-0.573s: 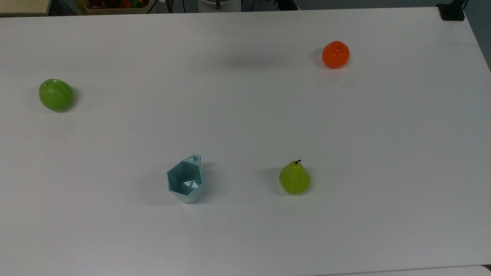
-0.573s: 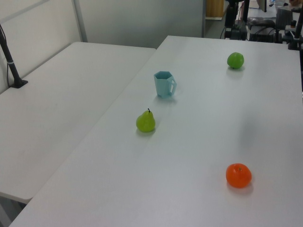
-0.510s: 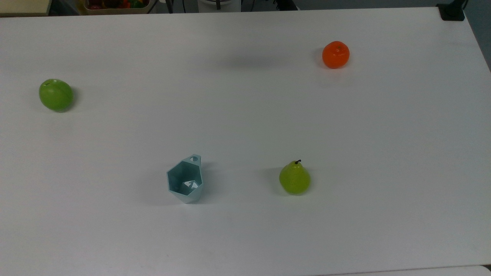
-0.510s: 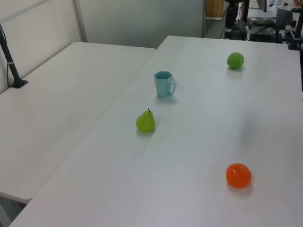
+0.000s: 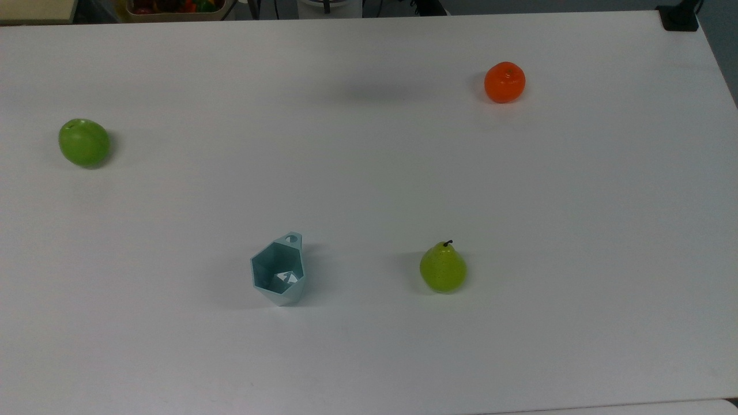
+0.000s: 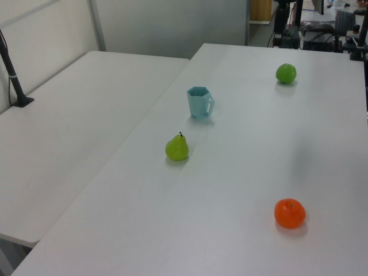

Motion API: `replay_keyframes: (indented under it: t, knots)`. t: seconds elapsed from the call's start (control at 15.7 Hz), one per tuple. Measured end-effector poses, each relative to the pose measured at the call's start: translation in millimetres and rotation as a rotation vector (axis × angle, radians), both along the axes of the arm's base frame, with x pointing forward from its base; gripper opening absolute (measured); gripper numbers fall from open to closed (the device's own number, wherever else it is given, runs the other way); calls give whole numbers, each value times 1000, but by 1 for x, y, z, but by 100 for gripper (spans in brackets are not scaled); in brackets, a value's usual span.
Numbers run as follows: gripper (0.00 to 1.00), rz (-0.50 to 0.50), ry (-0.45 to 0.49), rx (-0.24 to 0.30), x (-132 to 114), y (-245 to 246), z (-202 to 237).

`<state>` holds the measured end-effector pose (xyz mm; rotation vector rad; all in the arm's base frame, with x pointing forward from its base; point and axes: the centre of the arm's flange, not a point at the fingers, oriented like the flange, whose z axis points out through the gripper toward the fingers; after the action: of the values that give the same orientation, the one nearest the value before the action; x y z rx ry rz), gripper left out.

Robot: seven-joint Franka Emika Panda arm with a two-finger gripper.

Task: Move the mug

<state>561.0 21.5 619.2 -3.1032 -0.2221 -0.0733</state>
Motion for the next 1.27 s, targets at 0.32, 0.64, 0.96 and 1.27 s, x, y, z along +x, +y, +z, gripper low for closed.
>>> replay_keyframes:
  t: [0.32, 0.64, 0.96, 1.27]
  knots:
    - [100, 0, -3, 0, -1, 0, 2]
    - [100, 7, 0, 0, 0, 4, 0]
    - [100, -70, -7, -1, 21, 7, -11]
    - [100, -161, -43, -4, 75, 15, -53]
